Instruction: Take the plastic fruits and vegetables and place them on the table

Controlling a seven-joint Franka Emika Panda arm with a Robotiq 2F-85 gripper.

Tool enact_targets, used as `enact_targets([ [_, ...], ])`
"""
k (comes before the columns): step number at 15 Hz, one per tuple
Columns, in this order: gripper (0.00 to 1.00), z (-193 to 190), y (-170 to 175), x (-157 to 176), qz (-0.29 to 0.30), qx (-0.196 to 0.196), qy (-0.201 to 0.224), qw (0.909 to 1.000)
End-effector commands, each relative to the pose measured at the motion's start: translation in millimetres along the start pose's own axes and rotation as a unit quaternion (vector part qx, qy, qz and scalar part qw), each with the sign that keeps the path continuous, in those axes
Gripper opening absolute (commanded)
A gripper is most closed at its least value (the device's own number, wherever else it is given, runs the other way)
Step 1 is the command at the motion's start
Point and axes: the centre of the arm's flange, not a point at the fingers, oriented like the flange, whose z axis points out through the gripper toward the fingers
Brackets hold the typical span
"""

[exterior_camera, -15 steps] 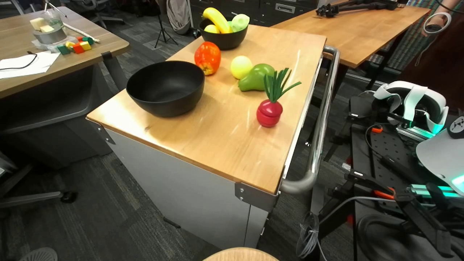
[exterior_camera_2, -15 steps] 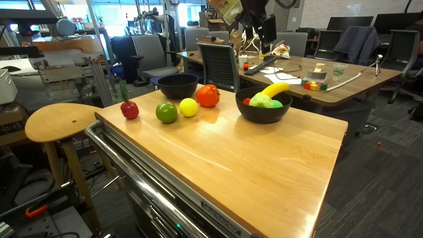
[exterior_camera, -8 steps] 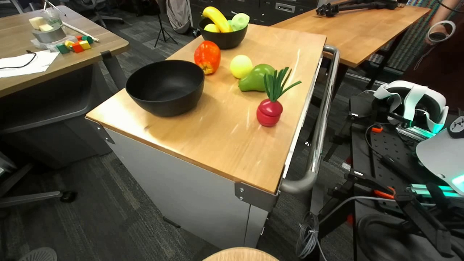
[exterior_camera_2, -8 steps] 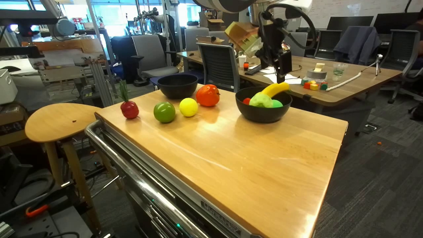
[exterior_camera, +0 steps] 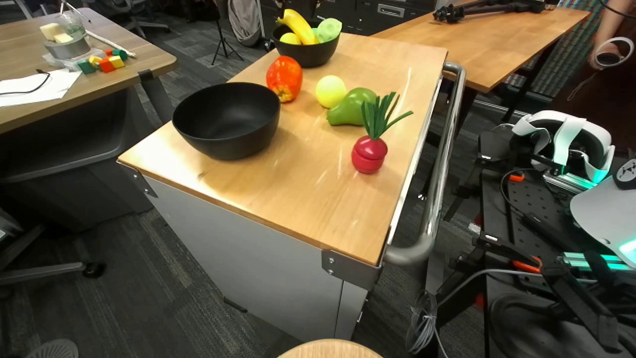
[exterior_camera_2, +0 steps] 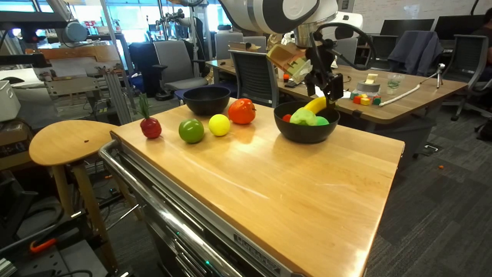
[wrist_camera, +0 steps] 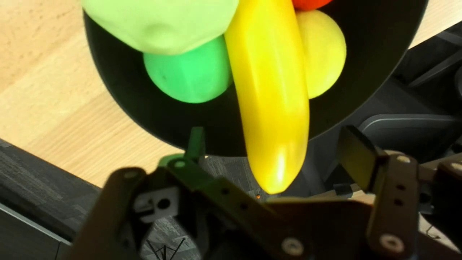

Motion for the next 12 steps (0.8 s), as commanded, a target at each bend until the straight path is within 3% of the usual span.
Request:
enact_targets([
  [1,0.61,10.2,-6.2,7.3,-0.011,-0.011,0.013,0.9998],
  [6,0.21,8.7,-4.9,2.8,-0.010,-0.006,0.009,0.9999],
  [12,0.18,-45.9,-16.5,-9.5,-0.018,0.040,0.030,0.9986],
])
